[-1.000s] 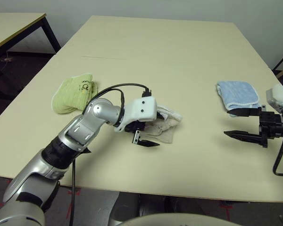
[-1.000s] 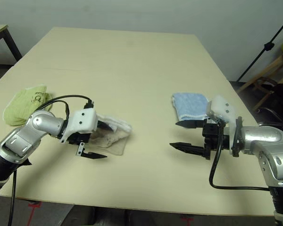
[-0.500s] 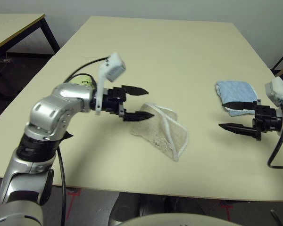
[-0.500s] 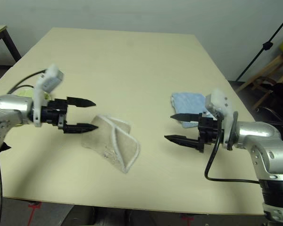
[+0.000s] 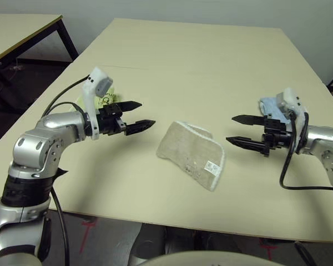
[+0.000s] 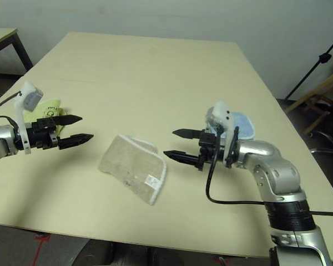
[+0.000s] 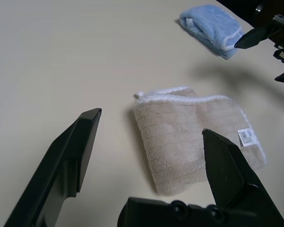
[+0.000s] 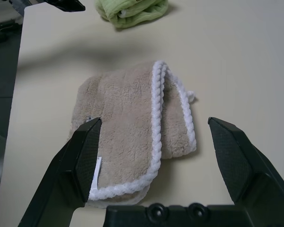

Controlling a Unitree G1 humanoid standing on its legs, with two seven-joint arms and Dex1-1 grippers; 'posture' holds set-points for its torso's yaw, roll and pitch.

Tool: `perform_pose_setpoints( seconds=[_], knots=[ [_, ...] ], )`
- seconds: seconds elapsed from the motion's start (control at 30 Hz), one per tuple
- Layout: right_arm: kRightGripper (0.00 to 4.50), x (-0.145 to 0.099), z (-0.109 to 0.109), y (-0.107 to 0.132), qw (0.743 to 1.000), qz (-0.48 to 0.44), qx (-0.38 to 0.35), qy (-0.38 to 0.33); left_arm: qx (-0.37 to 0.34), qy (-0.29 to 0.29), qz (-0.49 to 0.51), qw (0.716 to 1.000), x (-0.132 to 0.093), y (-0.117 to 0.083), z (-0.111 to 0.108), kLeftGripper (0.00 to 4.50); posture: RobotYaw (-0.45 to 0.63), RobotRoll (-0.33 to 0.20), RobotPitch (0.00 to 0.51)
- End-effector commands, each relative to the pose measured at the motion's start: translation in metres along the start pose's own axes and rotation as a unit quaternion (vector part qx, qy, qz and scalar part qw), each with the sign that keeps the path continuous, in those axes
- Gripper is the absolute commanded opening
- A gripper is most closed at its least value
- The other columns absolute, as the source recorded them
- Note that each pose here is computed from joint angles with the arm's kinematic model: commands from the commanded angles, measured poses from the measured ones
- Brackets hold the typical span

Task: Fold the towel and set it aside.

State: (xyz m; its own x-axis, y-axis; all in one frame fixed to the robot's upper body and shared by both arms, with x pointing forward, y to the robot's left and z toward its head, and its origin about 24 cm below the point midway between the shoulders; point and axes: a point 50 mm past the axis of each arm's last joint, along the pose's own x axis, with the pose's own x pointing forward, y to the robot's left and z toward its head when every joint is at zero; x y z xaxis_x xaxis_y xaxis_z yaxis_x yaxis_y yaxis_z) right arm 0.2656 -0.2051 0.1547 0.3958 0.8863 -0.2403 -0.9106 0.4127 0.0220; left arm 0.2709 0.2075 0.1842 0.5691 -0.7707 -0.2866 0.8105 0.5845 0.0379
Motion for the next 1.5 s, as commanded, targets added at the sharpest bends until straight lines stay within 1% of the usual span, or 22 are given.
perform_pose_setpoints(
  seconds=[0.03, 0.17, 0.23, 0.37, 0.53, 0.6, 0.7, 0.83, 1.0, 1.1, 1.2, 1.3, 1.43, 1.5],
  knots=[
    [4.50, 0.009, -0.009, 0.007, 1.000, 0.005, 0.020, 0.011, -0.002, 0.011, -0.020, 1.000, 0.003, -0.008, -0.009, 4.49, 0.15, 0.000, 0.081],
    [4.50, 0.021, -0.004, 0.009, 0.999, 0.000, 0.027, -0.019, 0.001, -0.010, -0.016, 1.000, 0.007, -0.009, -0.016, 4.49, 0.15, 0.000, 0.077],
    [4.50, 0.024, -0.008, 0.012, 0.999, 0.000, 0.031, -0.011, -0.013, -0.020, -0.011, 1.000, 0.010, -0.010, -0.018, 4.49, 0.15, 0.000, 0.075],
    [4.50, 0.022, -0.020, 0.014, 0.999, -0.009, 0.039, 0.015, -0.017, -0.007, -0.016, 1.000, 0.014, -0.016, -0.030, 4.49, 0.15, 0.000, 0.073],
    [4.50, 0.016, -0.028, 0.015, 0.997, -0.010, 0.057, 0.055, -0.025, -0.011, -0.012, 1.000, 0.019, -0.017, -0.030, 4.49, 0.15, 0.000, 0.100],
    [4.50, 0.015, -0.034, 0.015, 0.995, -0.015, 0.070, 0.072, -0.023, -0.010, -0.017, 1.000, 0.022, -0.020, -0.030, 4.49, 0.16, 0.000, 0.101],
    [4.50, 0.014, -0.042, 0.016, 0.992, -0.020, 0.087, 0.089, -0.023, -0.015, -0.020, 0.999, 0.023, -0.022, -0.029, 4.49, 0.16, 0.000, 0.086],
    [4.50, 0.019, -0.047, 0.015, 0.986, -0.024, 0.130, 0.102, -0.026, -0.024, -0.015, 0.999, 0.020, -0.024, -0.031, 4.49, 0.17, 0.000, 0.078],
    [4.50, 0.029, -0.055, 0.014, 0.980, -0.018, 0.154, 0.125, -0.028, -0.013, -0.007, 0.999, 0.014, -0.024, -0.039, 4.49, 0.18, 0.000, 0.071],
    [3.87, 0.039, -0.052, 0.014, 0.979, -0.006, 0.159, 0.125, -0.030, -0.015, -0.005, 0.999, 0.013, -0.024, -0.037, 4.50, 0.19, 0.000, 0.065],
    [2.77, 0.044, -0.046, 0.013, 0.979, 0.002, 0.166, 0.119, -0.031, -0.018, -0.003, 0.999, 0.014, -0.025, -0.036, 4.50, 0.20, 0.000, 0.060],
    [1.57, 0.044, -0.041, 0.013, 0.977, 0.013, 0.175, 0.123, -0.031, -0.016, -0.003, 0.999, 0.014, -0.026, -0.036, 4.50, 0.20, 0.000, 0.057],
    [0.03, 0.039, -0.035, 0.011, 0.979, 0.016, 0.153, 0.135, -0.030, -0.011, -0.002, 0.999, 0.013, -0.026, -0.037, 4.50, 0.20, 0.000, 0.057],
    [0.03, 0.038, -0.026, 0.009, 0.983, 0.017, 0.126, 0.132, -0.030, -0.011, -0.003, 0.999, 0.014, -0.026, -0.037, 4.50, 0.19, 0.000, 0.058]
  ],
)
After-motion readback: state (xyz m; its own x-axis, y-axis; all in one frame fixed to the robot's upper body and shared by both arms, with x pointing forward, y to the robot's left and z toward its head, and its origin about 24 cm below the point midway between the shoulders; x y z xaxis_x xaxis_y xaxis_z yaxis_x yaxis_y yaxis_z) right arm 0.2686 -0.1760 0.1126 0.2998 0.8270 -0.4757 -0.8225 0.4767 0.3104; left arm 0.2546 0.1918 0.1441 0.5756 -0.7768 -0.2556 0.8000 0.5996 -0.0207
